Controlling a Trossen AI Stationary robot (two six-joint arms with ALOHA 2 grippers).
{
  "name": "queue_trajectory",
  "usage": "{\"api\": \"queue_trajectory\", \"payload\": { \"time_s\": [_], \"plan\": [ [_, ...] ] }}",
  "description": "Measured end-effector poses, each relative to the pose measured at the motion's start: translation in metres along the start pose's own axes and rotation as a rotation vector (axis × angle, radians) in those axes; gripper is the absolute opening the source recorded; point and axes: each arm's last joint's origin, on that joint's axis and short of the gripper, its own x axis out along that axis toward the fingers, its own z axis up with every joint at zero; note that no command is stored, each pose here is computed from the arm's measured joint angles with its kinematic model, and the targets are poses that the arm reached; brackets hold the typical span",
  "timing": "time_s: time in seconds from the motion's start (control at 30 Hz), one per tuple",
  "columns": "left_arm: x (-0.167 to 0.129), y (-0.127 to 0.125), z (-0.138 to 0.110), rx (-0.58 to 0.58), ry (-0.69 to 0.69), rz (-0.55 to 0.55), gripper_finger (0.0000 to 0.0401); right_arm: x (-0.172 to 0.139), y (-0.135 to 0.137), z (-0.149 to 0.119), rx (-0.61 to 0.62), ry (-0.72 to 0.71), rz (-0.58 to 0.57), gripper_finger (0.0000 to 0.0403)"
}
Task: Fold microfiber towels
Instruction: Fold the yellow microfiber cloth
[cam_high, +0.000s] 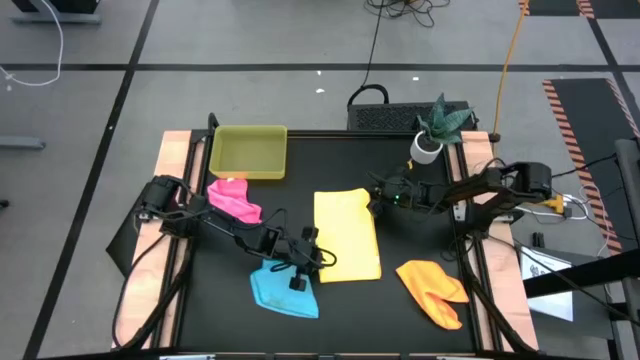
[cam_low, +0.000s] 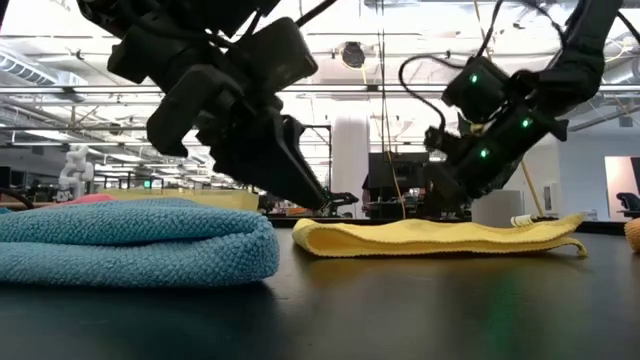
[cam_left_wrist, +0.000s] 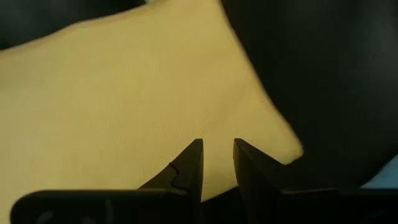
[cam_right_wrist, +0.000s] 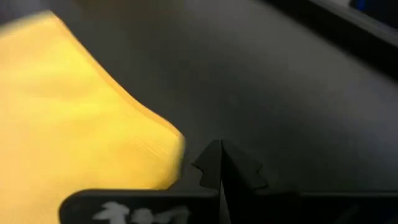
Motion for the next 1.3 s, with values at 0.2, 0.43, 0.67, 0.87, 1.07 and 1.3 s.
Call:
{"api": "queue_trajectory", "payload": {
  "time_s": [0.2, 0.43, 0.67, 0.87, 1.07, 1.3],
  "plan": [
    [0.0, 0.001, -0.001, -0.002, -0.002, -0.129, 0.0092, -0.017, 0.021, 0.008, -0.044, -0.091, 0.114, 0.0001],
    [0.014, -0.004, -0.01, 0.039, -0.006, -0.252, 0.0092, -0.011, 0.033, 0.009, -0.032, -0.126, 0.314, 0.0],
    [0.021, 0.005, -0.018, -0.03, 0.048, -0.236, 0.0092, 0.017, 0.011, -0.005, 0.058, -0.021, 0.192, 0.0],
    [0.02, 0.005, -0.021, -0.053, 0.085, -0.256, 0.0092, 0.03, 0.0, -0.015, 0.092, 0.039, 0.109, 0.0],
    [0.017, 0.004, -0.02, -0.068, 0.094, -0.257, 0.0092, 0.027, 0.002, -0.015, 0.058, 0.044, 0.111, 0.0],
    [0.009, -0.001, -0.014, -0.054, 0.077, -0.26, 0.0092, 0.002, 0.007, 0.005, 0.019, -0.049, 0.127, 0.0]
  ]
}}
